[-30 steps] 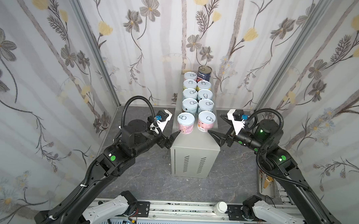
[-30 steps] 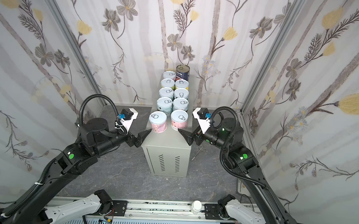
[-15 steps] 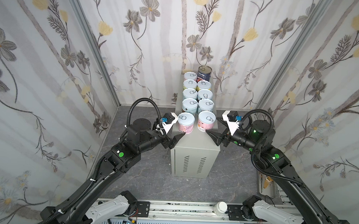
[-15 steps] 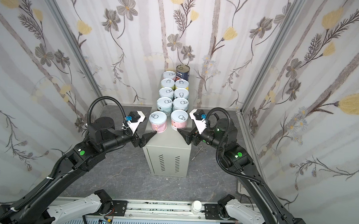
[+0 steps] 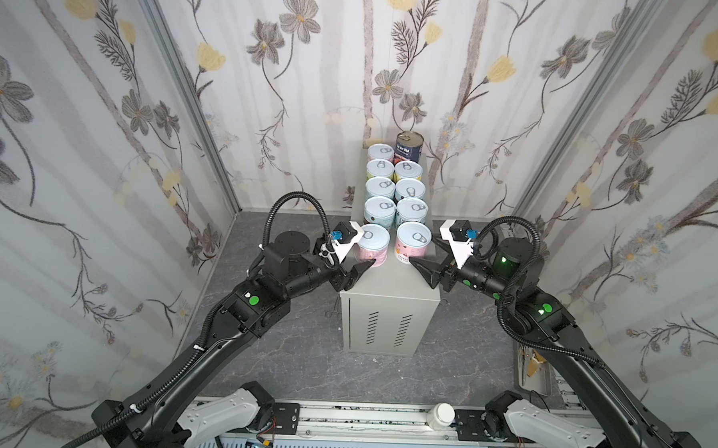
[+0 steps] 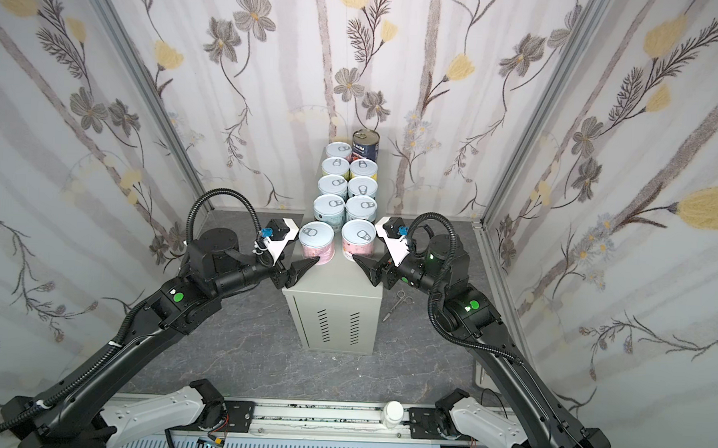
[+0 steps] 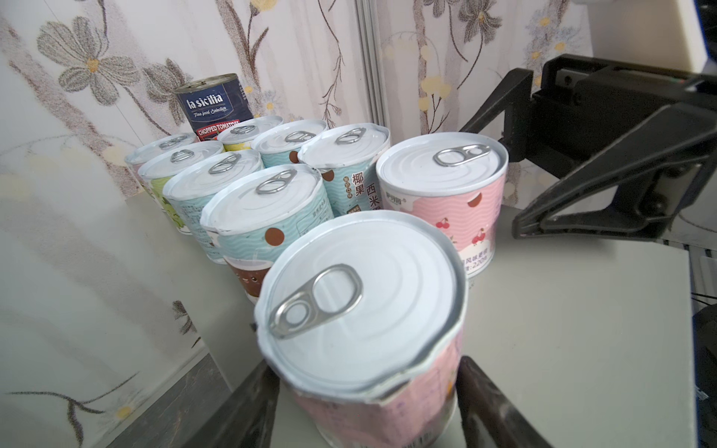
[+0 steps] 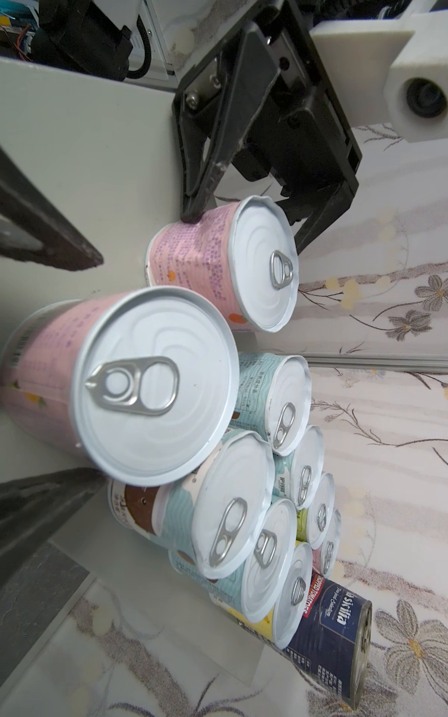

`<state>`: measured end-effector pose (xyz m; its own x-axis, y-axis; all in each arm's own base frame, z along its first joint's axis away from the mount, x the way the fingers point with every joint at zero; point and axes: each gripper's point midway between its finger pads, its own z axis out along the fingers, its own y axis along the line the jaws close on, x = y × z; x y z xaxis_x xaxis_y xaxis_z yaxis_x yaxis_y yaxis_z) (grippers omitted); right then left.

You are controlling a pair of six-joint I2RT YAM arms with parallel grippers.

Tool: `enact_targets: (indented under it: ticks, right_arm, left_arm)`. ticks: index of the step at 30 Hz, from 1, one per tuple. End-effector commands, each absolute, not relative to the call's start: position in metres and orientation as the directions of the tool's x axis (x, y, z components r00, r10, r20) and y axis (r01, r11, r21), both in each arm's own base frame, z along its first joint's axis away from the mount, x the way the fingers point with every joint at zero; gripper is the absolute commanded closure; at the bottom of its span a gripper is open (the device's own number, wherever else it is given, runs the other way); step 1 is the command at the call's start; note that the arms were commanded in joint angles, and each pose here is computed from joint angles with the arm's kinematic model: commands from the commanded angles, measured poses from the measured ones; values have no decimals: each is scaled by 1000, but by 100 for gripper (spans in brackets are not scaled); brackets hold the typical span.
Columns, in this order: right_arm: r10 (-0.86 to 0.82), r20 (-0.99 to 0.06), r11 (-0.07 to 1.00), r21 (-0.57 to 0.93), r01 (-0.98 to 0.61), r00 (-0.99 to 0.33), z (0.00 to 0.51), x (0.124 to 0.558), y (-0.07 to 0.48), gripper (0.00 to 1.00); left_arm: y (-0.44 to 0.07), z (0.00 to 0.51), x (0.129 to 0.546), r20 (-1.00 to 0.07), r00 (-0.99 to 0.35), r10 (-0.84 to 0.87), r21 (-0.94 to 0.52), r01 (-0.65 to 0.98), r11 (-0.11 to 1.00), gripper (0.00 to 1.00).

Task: Place and organize the canned foods onto the counter
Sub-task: 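Bring both grippers to the two front pink cans from either side, then push the two front pink cans together with both grippers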

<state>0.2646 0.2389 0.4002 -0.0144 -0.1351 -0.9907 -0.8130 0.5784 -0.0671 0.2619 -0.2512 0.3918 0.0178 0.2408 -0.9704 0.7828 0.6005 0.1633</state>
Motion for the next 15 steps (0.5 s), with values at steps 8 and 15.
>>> enact_targets:
  ticks: [8,15]
  right_arm:
    - [-131,-990,558,-108,-822,41,410,265,244,24]
    - [-134,-990,556,-111,-824,43,408,266,244,27]
  left_arm:
    - [-258,407,266,-975,68,213,183,789,586,33]
    - [-260,410,264,-976,75,203,180,799,573,35]
